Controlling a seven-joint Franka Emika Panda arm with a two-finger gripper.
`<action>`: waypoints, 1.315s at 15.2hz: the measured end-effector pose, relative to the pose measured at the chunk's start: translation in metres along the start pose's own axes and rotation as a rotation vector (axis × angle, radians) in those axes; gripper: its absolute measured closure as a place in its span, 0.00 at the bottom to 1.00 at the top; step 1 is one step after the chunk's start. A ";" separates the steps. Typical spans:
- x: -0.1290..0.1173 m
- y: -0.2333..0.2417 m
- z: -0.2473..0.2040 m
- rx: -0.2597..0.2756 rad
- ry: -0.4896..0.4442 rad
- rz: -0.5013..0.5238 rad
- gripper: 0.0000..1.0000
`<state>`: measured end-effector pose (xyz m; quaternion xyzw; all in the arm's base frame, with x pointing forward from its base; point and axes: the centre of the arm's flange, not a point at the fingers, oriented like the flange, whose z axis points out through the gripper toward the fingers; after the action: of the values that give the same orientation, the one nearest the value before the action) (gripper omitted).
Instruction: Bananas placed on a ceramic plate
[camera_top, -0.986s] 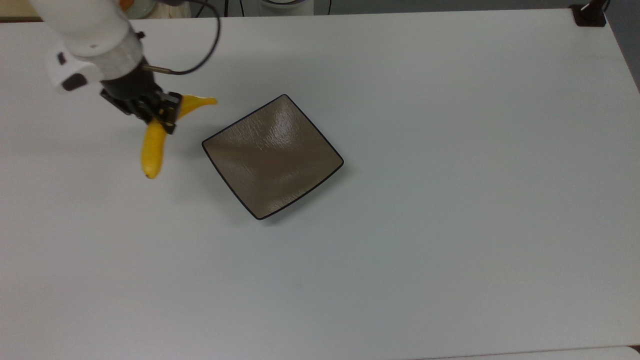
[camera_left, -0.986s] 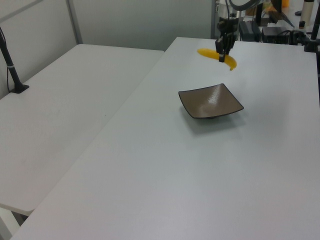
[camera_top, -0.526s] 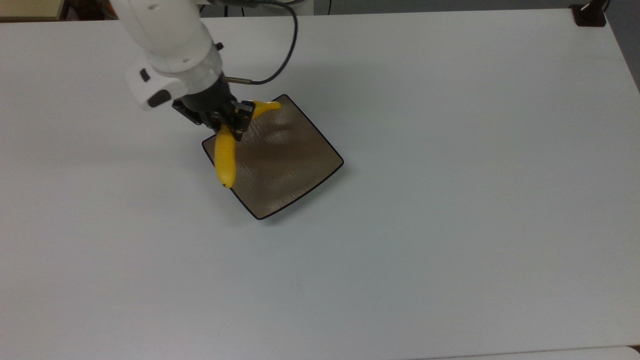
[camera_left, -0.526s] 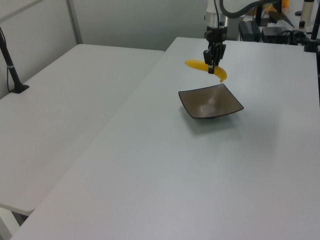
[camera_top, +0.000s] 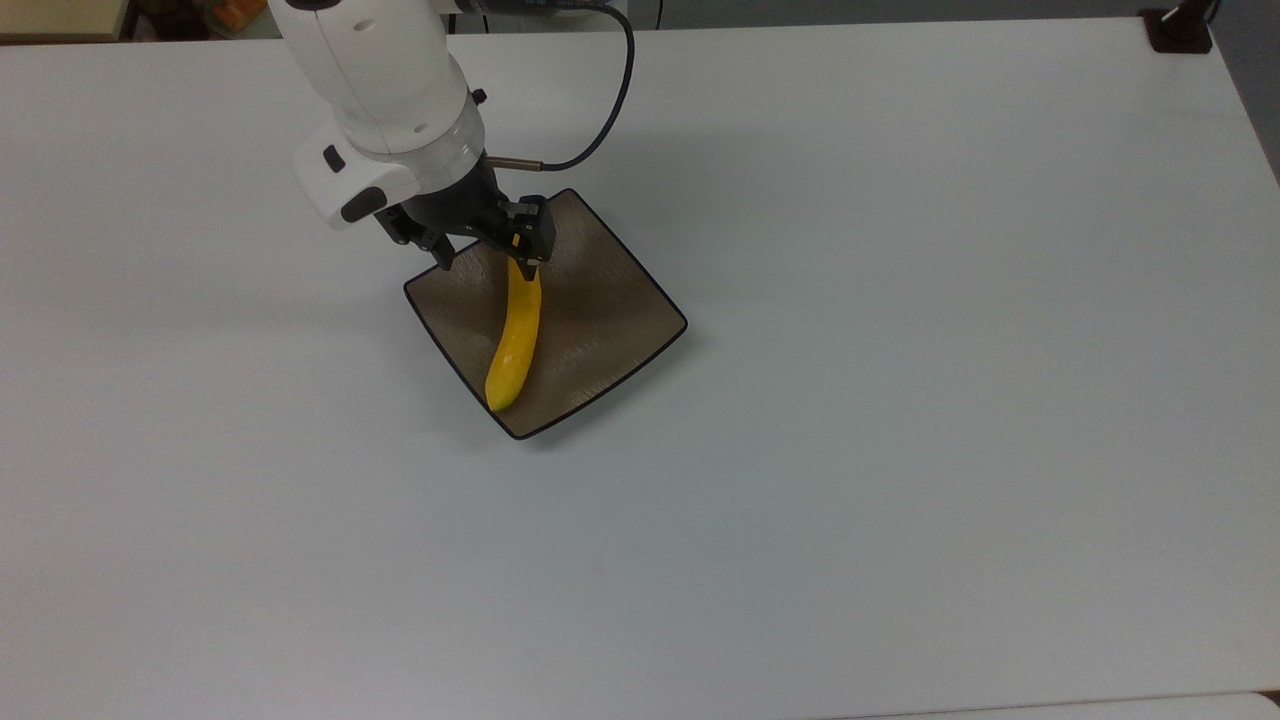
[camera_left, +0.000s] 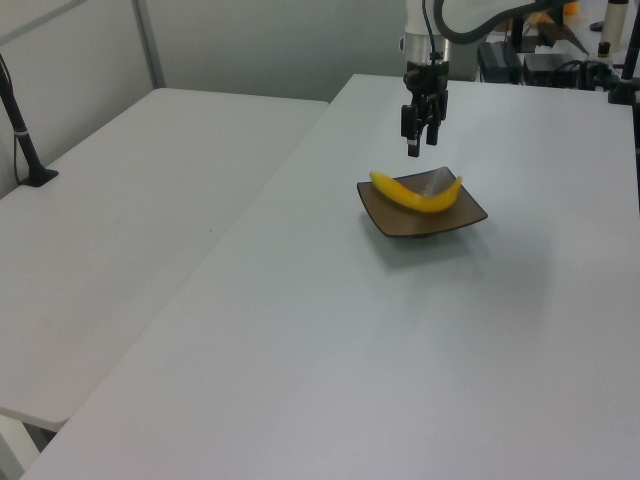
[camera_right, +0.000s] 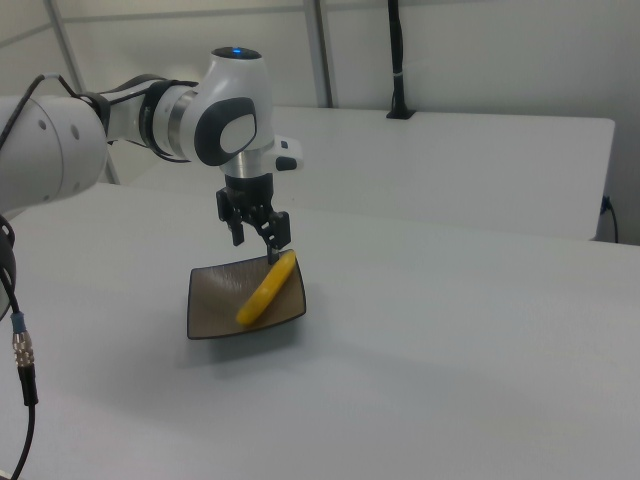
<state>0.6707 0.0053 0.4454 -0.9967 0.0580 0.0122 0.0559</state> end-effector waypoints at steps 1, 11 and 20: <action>0.000 -0.003 0.000 -0.002 0.000 -0.005 0.06; -0.012 -0.017 -0.030 -0.177 0.042 -0.172 0.00; -0.061 0.010 -0.073 -0.163 -0.053 -0.196 0.00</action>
<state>0.6107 -0.0059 0.5188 -0.9981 -0.0425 0.0376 -0.0227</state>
